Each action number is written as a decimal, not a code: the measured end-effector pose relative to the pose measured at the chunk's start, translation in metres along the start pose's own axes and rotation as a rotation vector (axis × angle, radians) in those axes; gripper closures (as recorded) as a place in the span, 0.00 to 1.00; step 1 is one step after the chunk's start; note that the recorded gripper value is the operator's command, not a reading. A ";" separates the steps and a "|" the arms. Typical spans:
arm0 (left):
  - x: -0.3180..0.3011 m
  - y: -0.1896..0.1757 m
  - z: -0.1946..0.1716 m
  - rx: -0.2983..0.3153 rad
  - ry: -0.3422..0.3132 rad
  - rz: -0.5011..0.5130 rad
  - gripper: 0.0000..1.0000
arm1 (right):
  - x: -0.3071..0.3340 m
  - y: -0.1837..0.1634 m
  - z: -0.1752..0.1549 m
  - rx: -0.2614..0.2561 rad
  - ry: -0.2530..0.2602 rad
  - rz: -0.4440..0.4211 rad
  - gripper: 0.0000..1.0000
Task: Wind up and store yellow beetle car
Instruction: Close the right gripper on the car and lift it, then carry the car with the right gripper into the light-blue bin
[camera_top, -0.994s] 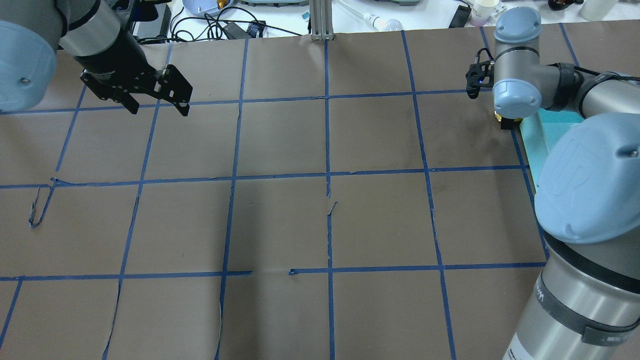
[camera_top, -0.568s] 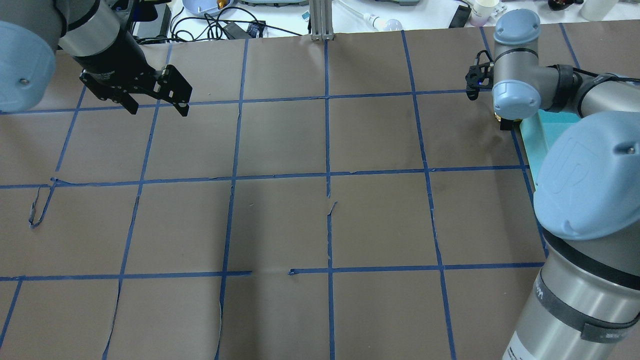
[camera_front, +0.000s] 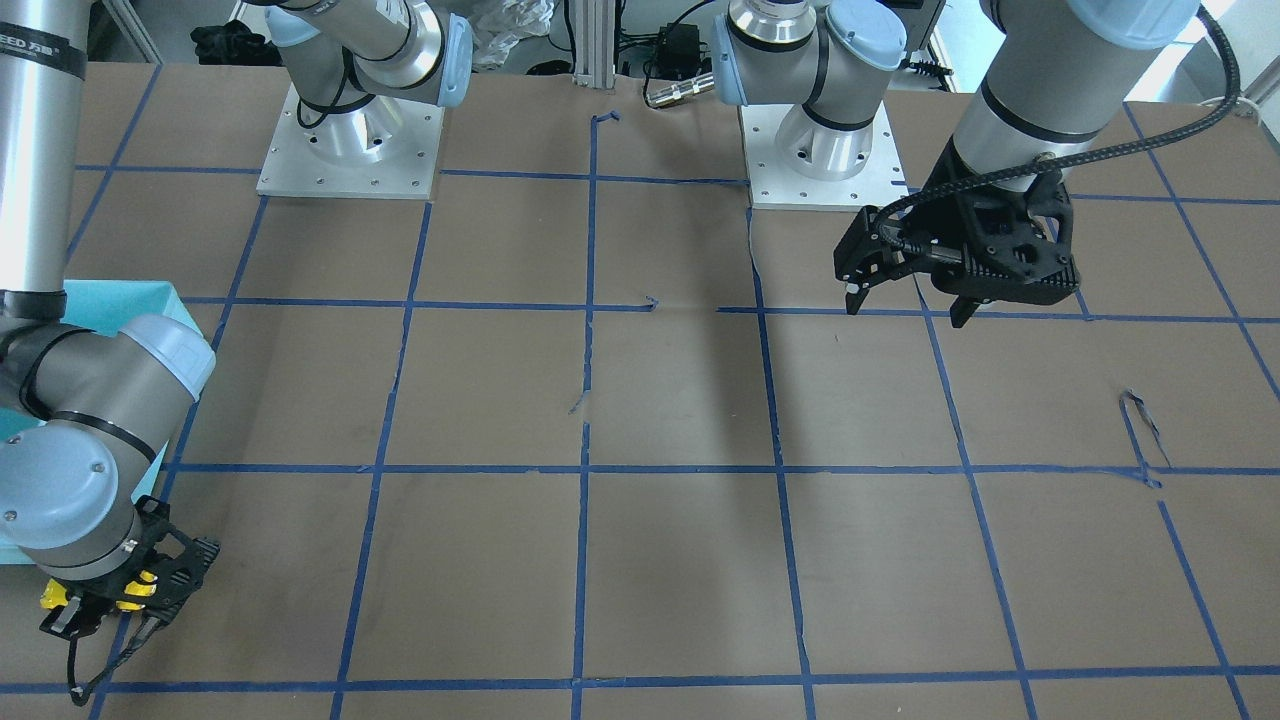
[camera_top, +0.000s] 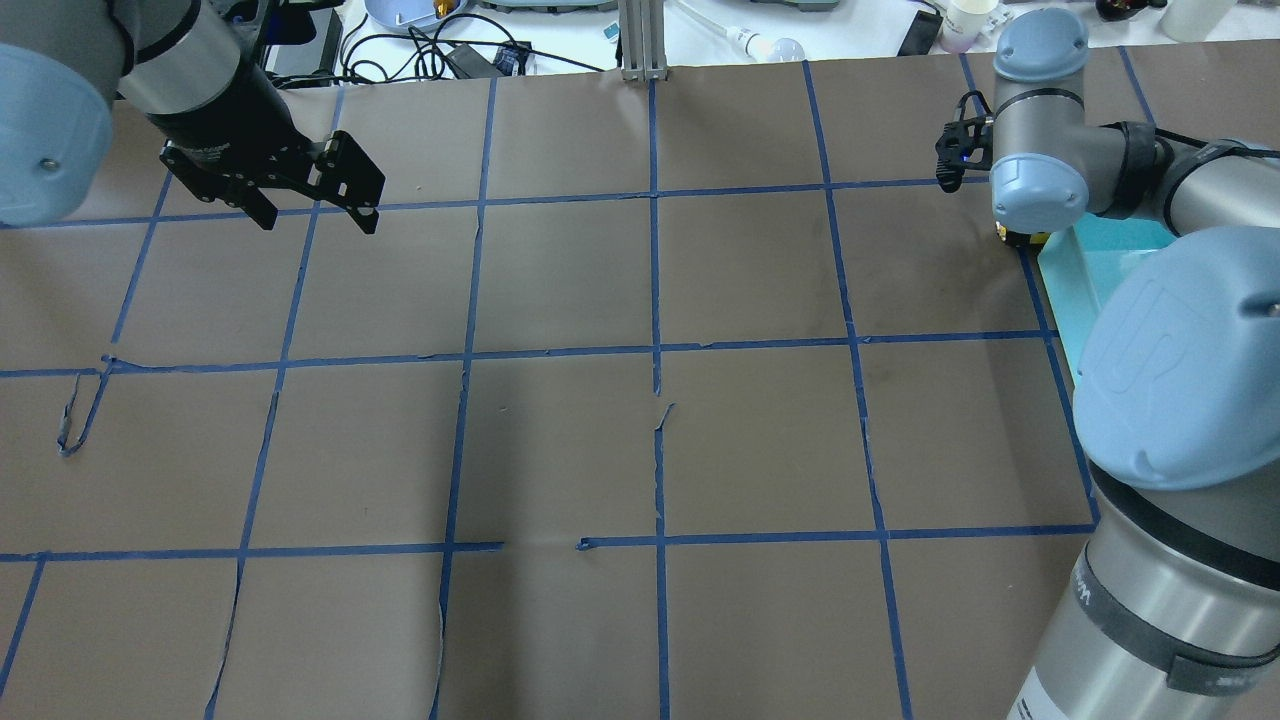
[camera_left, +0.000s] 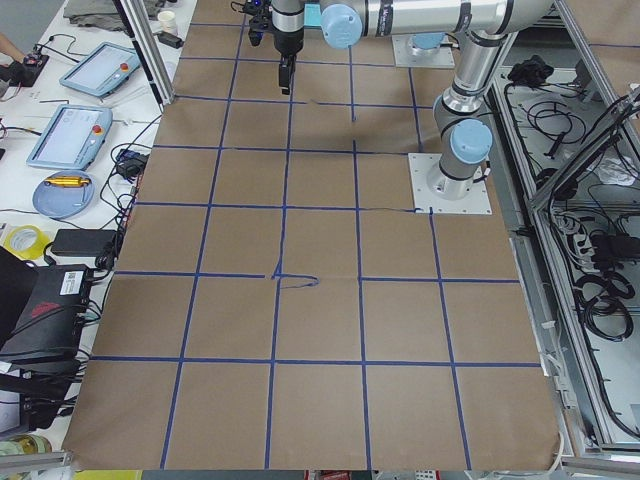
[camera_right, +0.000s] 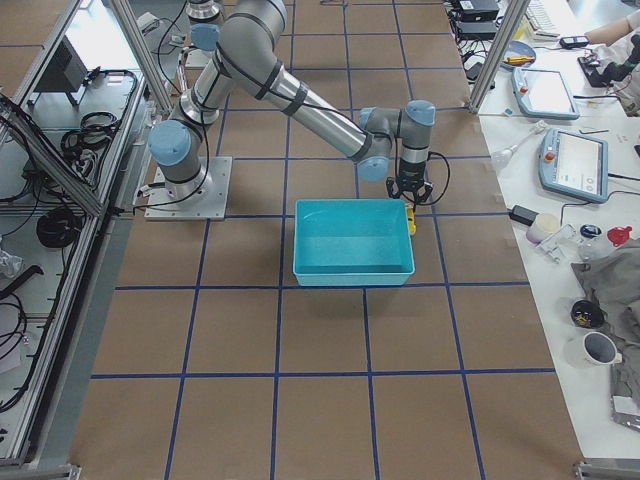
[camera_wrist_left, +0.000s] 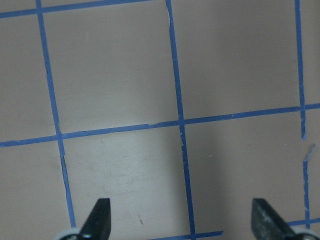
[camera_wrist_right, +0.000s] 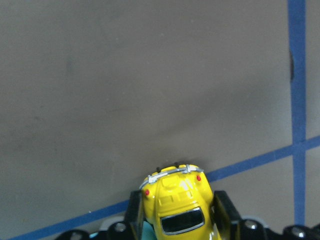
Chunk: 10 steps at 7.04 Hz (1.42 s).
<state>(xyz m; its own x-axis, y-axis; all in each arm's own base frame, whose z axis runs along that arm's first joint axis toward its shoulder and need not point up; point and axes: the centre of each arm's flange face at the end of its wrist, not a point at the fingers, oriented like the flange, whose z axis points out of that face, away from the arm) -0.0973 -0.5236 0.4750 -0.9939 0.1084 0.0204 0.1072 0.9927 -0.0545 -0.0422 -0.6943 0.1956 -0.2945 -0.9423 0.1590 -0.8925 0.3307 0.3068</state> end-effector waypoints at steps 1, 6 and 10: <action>0.000 0.000 0.000 0.000 0.000 0.000 0.00 | 0.001 -0.002 -0.006 0.025 0.008 0.010 1.00; 0.000 0.000 0.001 -0.001 0.003 0.003 0.00 | 0.043 0.006 -0.097 0.115 0.105 -0.121 1.00; 0.000 0.000 0.001 -0.001 0.003 0.004 0.00 | 0.008 0.094 -0.136 0.032 -0.151 -0.117 1.00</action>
<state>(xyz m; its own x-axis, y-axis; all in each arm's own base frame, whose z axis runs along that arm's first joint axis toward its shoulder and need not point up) -0.0973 -0.5241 0.4741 -0.9933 0.1130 0.0235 0.1116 0.9923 -0.0534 -0.0818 -0.6640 0.3530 -0.2338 -0.9721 -0.0196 -0.9334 0.2187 0.2845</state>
